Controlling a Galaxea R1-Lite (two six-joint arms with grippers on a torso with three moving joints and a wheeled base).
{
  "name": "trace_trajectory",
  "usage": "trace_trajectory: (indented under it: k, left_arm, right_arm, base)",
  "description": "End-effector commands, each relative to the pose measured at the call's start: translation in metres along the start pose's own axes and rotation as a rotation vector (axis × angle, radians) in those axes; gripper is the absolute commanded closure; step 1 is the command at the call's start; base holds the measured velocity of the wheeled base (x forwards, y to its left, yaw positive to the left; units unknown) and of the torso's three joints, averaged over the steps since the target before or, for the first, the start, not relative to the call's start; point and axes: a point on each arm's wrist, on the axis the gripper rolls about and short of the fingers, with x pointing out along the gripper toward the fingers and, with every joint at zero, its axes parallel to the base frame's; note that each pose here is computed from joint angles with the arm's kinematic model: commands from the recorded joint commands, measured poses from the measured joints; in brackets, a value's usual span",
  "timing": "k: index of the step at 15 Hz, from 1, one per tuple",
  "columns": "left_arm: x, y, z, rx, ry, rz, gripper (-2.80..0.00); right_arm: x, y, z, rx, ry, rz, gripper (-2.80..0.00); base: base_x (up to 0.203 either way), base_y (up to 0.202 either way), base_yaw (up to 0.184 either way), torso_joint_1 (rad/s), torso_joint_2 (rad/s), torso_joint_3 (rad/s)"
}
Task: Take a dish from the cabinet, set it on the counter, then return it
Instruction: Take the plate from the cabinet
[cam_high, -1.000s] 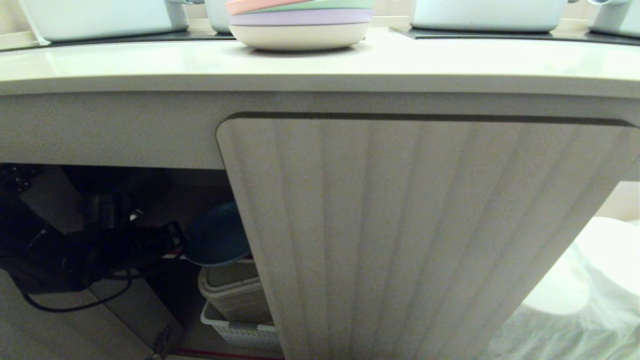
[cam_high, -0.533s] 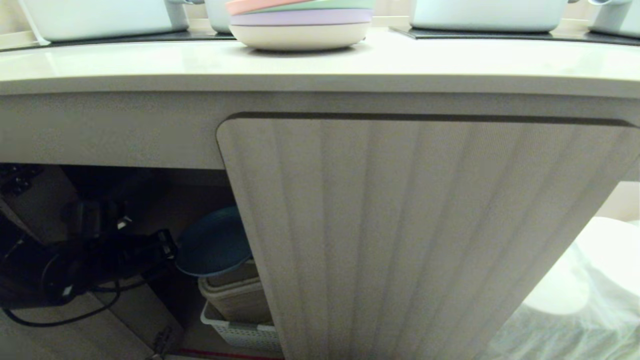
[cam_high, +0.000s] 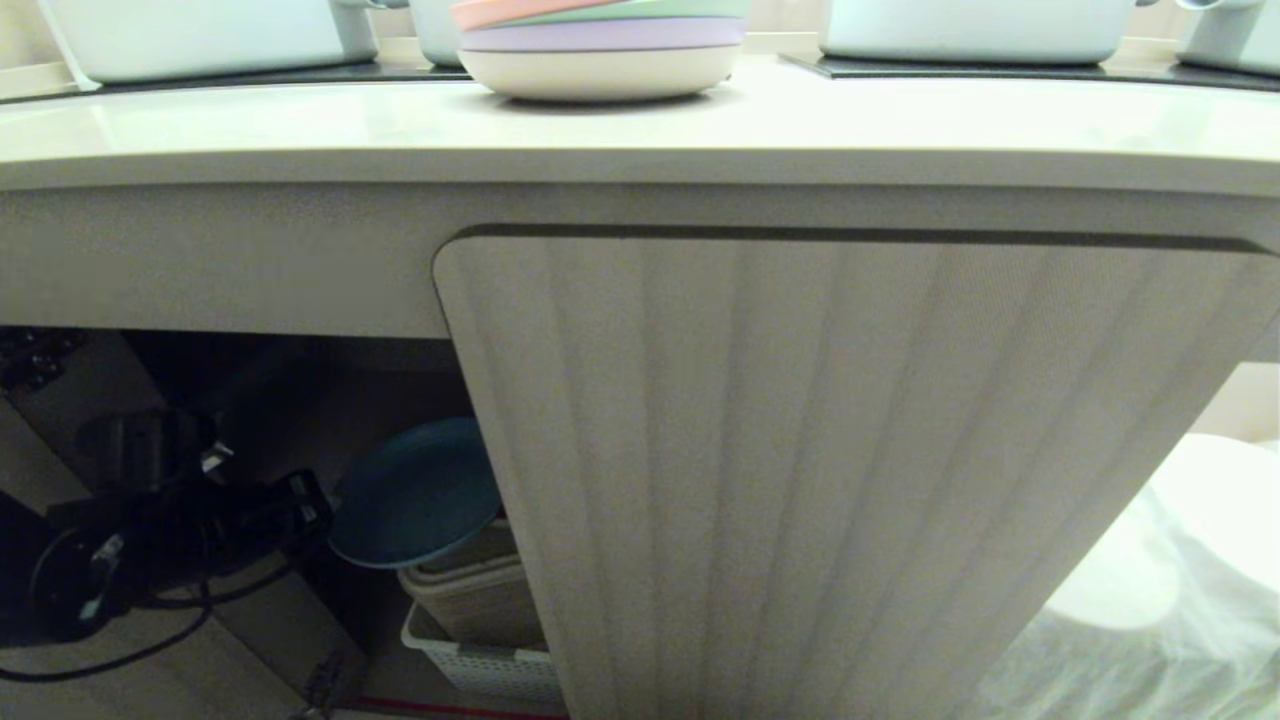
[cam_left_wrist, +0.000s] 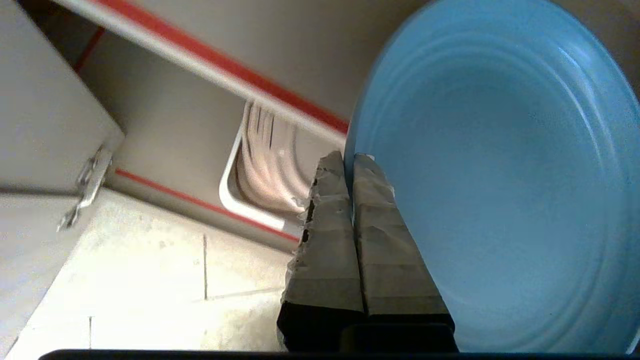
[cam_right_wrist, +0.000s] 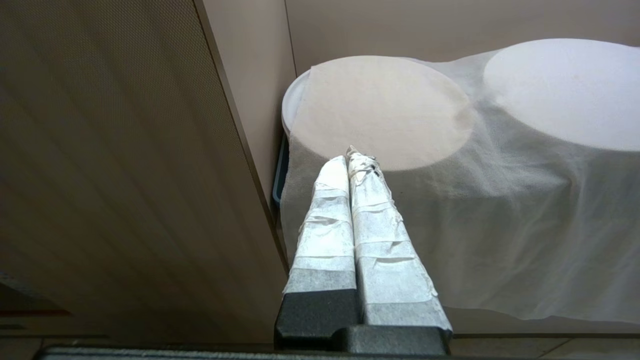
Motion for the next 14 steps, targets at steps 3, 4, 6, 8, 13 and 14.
trace_trajectory:
  k: [3,4,6,8,13,14]
  left_arm:
    - [-0.018,0.001,-0.011,-0.004,0.007,0.001,0.00]
    - [-0.022,0.001,-0.015,-0.005,0.012,0.002,0.00]
    - [-0.030,0.001,-0.019,-0.007,0.013,0.000,0.00]
    - [-0.037,0.002,-0.026,-0.009,0.019,0.004,0.00]
    - [-0.061,0.002,-0.042,-0.009,0.029,-0.025,0.00]
    - [-0.065,0.003,-0.045,-0.010,0.032,-0.024,0.00]
  right_arm:
    - [0.000,0.000,0.000,0.000,0.000,0.000,0.00]
    - [0.000,0.000,0.000,0.000,0.000,0.000,0.00]
    - [0.000,0.000,0.000,0.000,0.000,0.000,0.00]
    - [0.000,0.000,0.000,0.000,0.000,0.000,0.00]
    - [0.000,0.000,0.000,0.002,0.000,0.000,0.00]
    - [0.000,0.000,0.000,0.000,0.000,0.000,0.00]
  base:
    - [0.000,0.000,0.000,0.000,0.00,0.000]
    - [0.000,0.000,0.000,0.000,0.00,0.000]
    - [0.000,0.000,0.000,0.000,0.00,0.000]
    - [0.000,0.000,0.000,0.000,0.00,0.000]
    - [0.000,0.000,0.000,0.000,0.00,0.000]
    - [0.000,0.000,0.000,0.000,0.00,0.000]
